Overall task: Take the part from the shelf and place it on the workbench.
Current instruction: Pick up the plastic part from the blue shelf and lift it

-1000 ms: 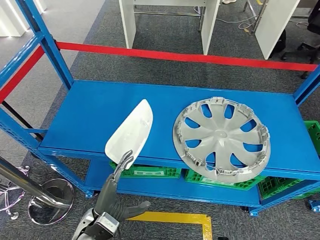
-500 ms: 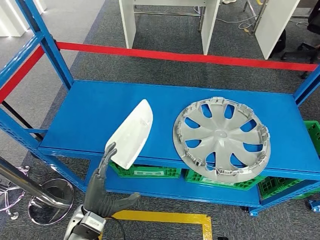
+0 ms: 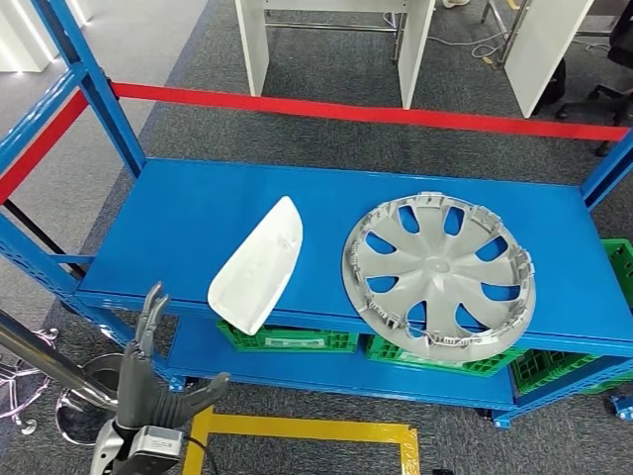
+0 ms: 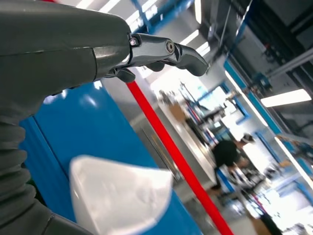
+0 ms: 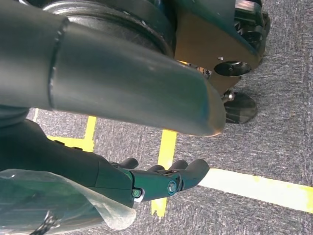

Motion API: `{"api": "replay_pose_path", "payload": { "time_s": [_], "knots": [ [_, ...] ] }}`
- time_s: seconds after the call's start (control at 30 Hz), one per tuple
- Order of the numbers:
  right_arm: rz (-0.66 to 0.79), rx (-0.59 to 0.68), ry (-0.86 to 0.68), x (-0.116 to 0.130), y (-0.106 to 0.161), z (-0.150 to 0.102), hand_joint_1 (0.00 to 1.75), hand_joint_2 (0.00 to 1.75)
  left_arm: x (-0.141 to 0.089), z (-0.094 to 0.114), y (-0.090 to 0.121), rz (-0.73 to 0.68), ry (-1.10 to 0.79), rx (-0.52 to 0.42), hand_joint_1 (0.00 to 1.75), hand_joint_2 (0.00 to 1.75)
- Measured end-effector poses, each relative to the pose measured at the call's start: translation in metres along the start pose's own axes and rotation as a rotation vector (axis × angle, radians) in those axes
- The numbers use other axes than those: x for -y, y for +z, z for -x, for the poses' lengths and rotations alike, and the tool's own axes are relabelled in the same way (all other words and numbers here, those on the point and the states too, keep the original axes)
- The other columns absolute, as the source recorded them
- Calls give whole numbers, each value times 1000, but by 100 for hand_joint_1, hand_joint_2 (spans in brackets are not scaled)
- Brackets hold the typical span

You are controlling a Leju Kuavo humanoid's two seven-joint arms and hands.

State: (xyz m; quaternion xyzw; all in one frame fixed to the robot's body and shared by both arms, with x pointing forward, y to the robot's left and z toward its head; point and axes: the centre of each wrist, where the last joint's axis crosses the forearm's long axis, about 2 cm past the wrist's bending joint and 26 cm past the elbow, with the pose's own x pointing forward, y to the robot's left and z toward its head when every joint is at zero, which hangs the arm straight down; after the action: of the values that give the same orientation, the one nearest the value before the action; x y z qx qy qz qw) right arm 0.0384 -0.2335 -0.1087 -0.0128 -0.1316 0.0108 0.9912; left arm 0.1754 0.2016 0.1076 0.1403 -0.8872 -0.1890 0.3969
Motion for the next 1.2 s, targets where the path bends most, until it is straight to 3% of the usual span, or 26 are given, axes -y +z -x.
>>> {"api": "replay_pose_path", "payload": {
  "time_s": [0.07,0.17,0.6,0.9,1.03,1.2],
  "knots": [
    [1,-1,-1,0,0,0,0,0,-16,3,9,-33,-216,-2,0,0],
    [1,-4,0,0,0,0,0,0,-23,6,14,-29,-339,-6,0,0],
    [1,-8,6,0,0,0,0,0,-32,11,21,13,-487,-25,0,0],
    [-10,-14,27,0,0,0,0,0,-31,35,35,89,-549,-147,0,0],
    [-17,-16,40,0,0,-1,0,0,-28,49,35,132,-532,-205,0,175],
    [-21,-16,58,0,0,-2,0,0,-20,64,33,202,-526,-227,0,175]
  ]
}}
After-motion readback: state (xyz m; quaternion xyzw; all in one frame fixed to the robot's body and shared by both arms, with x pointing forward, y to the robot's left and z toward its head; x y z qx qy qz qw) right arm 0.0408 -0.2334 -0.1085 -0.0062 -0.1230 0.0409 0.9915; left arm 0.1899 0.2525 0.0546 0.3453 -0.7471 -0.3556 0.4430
